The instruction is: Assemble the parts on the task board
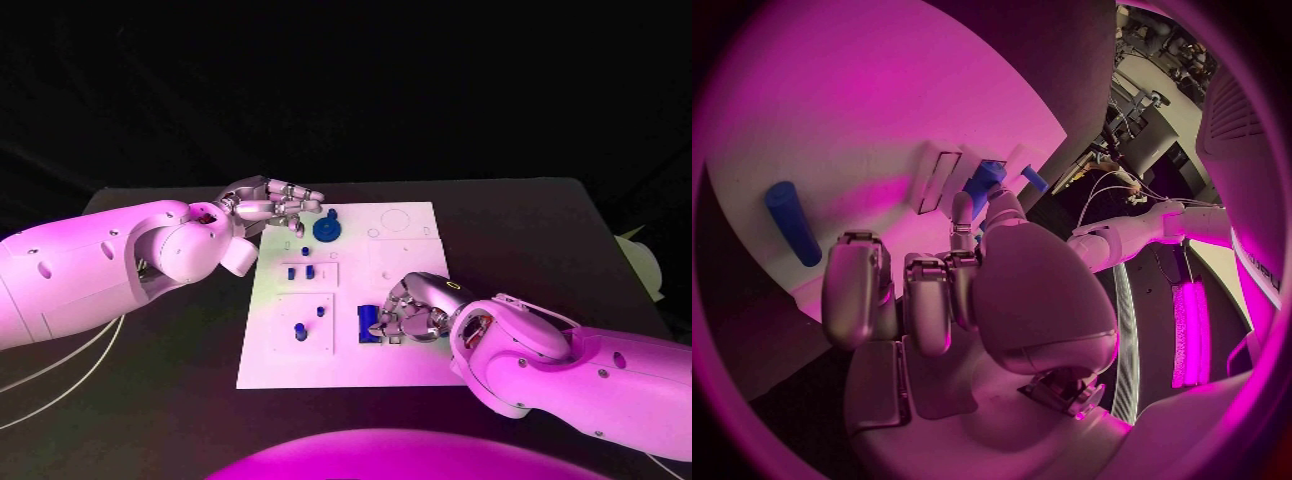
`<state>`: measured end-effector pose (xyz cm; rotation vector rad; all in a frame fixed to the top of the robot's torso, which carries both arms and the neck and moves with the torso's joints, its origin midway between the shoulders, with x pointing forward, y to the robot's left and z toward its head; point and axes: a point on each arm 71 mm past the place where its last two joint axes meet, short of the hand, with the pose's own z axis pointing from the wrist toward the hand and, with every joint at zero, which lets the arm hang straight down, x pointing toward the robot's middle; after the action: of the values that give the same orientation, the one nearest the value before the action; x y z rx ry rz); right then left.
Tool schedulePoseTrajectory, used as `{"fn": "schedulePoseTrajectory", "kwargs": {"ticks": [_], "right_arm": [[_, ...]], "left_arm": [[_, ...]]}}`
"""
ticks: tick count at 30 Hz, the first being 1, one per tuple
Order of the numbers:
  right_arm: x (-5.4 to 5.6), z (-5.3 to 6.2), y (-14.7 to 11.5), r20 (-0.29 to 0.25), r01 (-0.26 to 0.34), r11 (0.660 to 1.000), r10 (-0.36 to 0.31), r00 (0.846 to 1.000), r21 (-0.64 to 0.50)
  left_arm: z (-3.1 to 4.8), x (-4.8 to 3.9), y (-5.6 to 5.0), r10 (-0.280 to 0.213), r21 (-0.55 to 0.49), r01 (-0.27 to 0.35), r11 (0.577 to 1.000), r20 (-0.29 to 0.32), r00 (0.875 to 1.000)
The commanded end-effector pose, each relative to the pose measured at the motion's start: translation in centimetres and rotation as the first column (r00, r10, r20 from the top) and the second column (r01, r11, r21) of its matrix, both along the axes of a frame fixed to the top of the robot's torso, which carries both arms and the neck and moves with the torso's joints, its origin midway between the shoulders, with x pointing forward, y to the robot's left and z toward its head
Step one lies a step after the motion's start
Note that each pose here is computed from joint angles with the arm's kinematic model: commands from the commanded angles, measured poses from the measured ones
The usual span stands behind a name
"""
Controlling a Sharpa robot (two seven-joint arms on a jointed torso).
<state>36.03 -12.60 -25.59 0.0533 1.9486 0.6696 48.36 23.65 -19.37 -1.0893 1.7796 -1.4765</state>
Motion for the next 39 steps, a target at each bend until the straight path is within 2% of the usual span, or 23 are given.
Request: {"fn": "schedulePoseTrajectory", "kwargs": {"ticks": [1,8,15,19,23,26,30,39], "right_arm": [[-0.1,0.1,0.1,0.018,-0.007,1.000,0.007,1.000,-0.008],[-0.1,0.5,-0.6,0.048,0.010,1.000,-0.010,0.999,-0.007],[0.1,2.4,-2.2,0.100,0.039,0.999,-0.041,0.994,0.023],[0.6,3.6,-4.3,0.132,0.082,0.997,-0.083,0.988,0.012],[1.1,4.2,-6.7,0.151,0.141,0.990,-0.140,0.979,0.001],[1.3,4.3,-8.6,0.154,0.191,0.981,-0.188,0.970,-0.009],[1.3,4.2,-10.3,0.161,0.226,0.973,-0.217,0.963,-0.039],[0.1,2.1,-11.4,0.116,0.235,0.967,-0.224,0.968,-0.093]], "left_arm": [[0.06,0.04,0.0,-0.003,-0.009,0.003,1.000,0.002,1.000],[0.05,0.07,0.5,0.008,-0.005,-0.008,1.000,0.003,1.000],[0.04,0.08,0.6,0.009,-0.004,-0.009,1.000,0.003,1.000],[0.01,0.12,0.7,0.012,-0.002,-0.012,1.000,0.001,1.000],[0.01,0.13,0.8,0.014,-0.001,-0.014,1.000,0.001,1.000],[0.07,0.07,0.8,0.002,-0.009,-0.002,1.000,0.005,1.000],[0.10,0.02,0.6,-0.006,-0.014,0.006,1.000,0.007,1.000],[0.11,0.02,0.7,-0.004,-0.013,0.004,1.000,0.008,1.000]]}}
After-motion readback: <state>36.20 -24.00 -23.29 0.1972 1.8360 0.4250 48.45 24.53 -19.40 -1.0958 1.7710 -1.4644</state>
